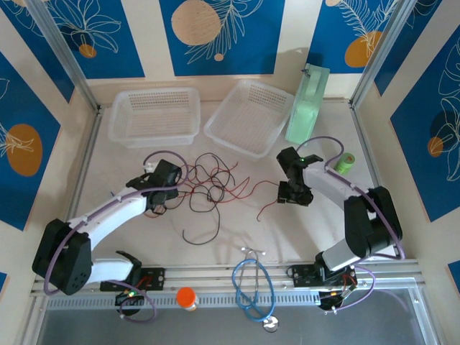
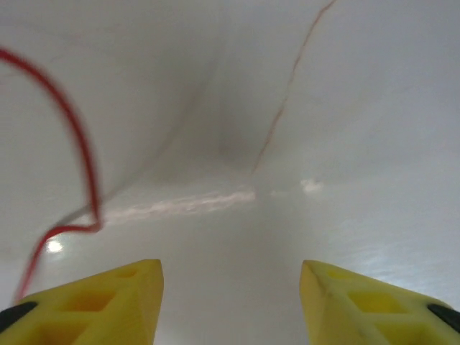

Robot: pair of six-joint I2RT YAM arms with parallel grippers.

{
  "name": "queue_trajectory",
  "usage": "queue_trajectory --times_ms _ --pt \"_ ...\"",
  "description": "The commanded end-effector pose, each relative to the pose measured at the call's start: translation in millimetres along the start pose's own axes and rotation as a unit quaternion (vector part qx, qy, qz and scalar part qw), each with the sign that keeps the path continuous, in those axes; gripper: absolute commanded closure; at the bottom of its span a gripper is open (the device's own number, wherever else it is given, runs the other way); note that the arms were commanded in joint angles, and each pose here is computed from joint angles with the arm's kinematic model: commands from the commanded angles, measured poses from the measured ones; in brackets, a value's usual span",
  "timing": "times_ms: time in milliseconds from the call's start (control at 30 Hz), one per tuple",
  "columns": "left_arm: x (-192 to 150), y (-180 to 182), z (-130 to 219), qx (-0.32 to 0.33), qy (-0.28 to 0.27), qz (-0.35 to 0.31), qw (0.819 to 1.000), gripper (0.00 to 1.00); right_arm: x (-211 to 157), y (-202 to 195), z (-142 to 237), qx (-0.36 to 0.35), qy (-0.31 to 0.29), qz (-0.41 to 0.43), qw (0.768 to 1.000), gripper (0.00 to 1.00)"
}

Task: Untangle the cables

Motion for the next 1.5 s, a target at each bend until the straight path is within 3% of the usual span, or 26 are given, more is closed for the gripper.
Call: queue_trajectory --times_ms 0,167,400,567,900,1233,1467 --pt "19.6 -21.8 24.8 -0.057 -0.004 -0.032 0.998 0.29 -6.9 24.1 24.8 0.078 -0.012 0.002 0.997 0.36" --pt "29.4 -71.5 33.8 -0.119 0.013 -0.089 0.989 0.29 -11.1 58.9 51.4 0.088 -0.046 0.034 0.994 0.22" --pt "35.4 -151.8 -4.0 -0.132 0.032 -0.150 0.979 0.37 10.9 120.0 31.5 0.022 -0.083 0.067 0.994 0.20" --pt "33.7 -175.1 -38.2 -0.106 0.032 -0.150 0.982 0.42 34.8 132.2 7.9 -0.043 -0.117 0.059 0.990 0.23" --pt "-4.1 -168.6 -86.4 -0.062 0.058 -0.138 0.987 0.47 39.4 121.9 -31.7 -0.082 -0.115 0.031 0.990 0.35" --pt "-18.8 -151.1 -91.7 -0.035 0.068 -0.138 0.988 0.54 20.6 151.7 12.1 0.015 -0.131 0.052 0.990 0.27" --pt "-29.3 -136.0 -86.8 -0.023 0.074 -0.137 0.987 0.57 38.8 167.8 -14.3 -0.009 -0.132 0.051 0.990 0.29"
Point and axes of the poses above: each hand's point on the last joint's axis, 136 mm out from that joint toward the fingers, its own z axis back along the fingers, its own y axis along the line the jaws close on, x = y × z, the point moved 3 cm from there along z, back along the fingers
